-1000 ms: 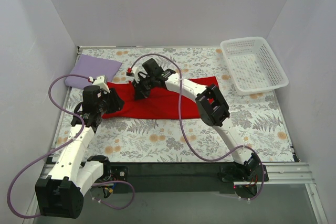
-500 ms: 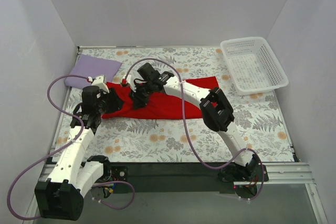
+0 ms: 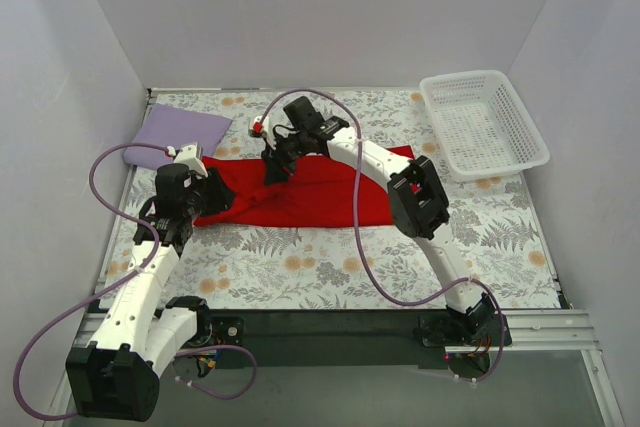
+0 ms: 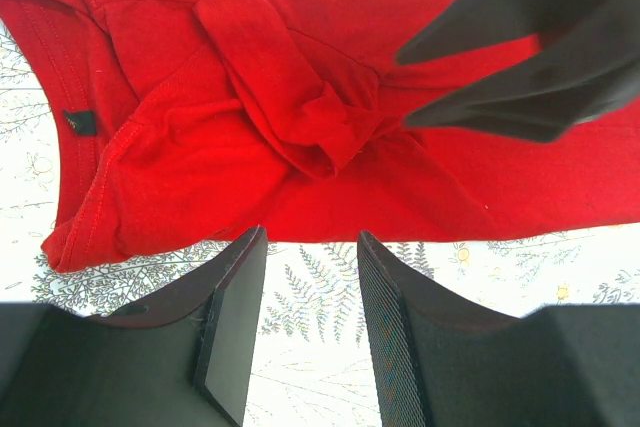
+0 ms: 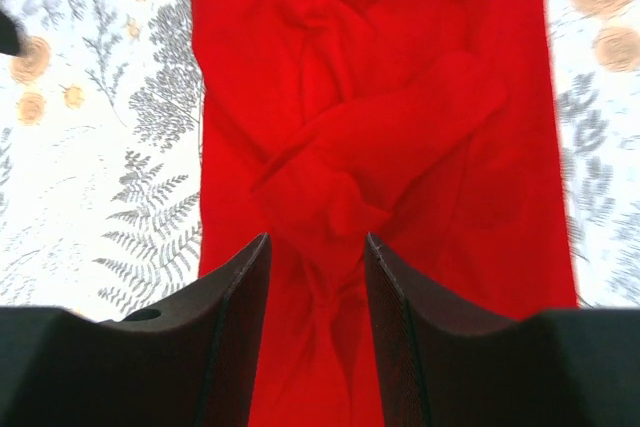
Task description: Fold and stack the t-shirts
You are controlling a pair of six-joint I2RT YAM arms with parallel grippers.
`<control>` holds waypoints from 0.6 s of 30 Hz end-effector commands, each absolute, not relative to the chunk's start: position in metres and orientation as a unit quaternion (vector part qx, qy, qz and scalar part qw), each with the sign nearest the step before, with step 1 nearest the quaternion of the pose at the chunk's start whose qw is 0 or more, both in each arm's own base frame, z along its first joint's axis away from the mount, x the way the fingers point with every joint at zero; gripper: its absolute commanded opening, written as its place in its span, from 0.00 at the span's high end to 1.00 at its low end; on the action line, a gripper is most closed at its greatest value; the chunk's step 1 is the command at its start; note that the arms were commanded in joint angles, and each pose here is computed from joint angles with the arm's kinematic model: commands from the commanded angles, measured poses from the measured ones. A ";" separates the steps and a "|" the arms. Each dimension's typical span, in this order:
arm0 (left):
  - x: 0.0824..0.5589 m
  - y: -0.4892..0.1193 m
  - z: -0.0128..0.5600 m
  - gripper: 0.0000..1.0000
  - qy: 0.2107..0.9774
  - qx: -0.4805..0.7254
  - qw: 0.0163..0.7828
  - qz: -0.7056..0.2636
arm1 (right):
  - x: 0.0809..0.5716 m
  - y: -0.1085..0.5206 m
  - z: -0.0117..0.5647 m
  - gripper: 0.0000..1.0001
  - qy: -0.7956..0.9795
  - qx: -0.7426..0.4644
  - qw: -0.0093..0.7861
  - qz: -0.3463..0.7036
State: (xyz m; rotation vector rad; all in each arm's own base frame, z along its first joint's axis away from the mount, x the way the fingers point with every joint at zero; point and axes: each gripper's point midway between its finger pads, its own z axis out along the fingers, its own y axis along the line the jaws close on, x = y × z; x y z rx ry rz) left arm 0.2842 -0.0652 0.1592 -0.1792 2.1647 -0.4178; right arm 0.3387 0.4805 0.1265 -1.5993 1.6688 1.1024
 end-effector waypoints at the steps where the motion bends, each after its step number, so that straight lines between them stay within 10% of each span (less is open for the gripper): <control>1: 0.282 -0.063 0.161 0.60 0.871 -0.076 0.455 -0.167 | 0.325 0.494 0.113 0.50 0.609 -0.617 0.268 0.419; 18: 0.283 -0.064 0.161 0.60 0.871 -0.076 0.454 -0.169 | 0.319 0.503 0.083 0.58 0.603 -0.645 0.260 0.391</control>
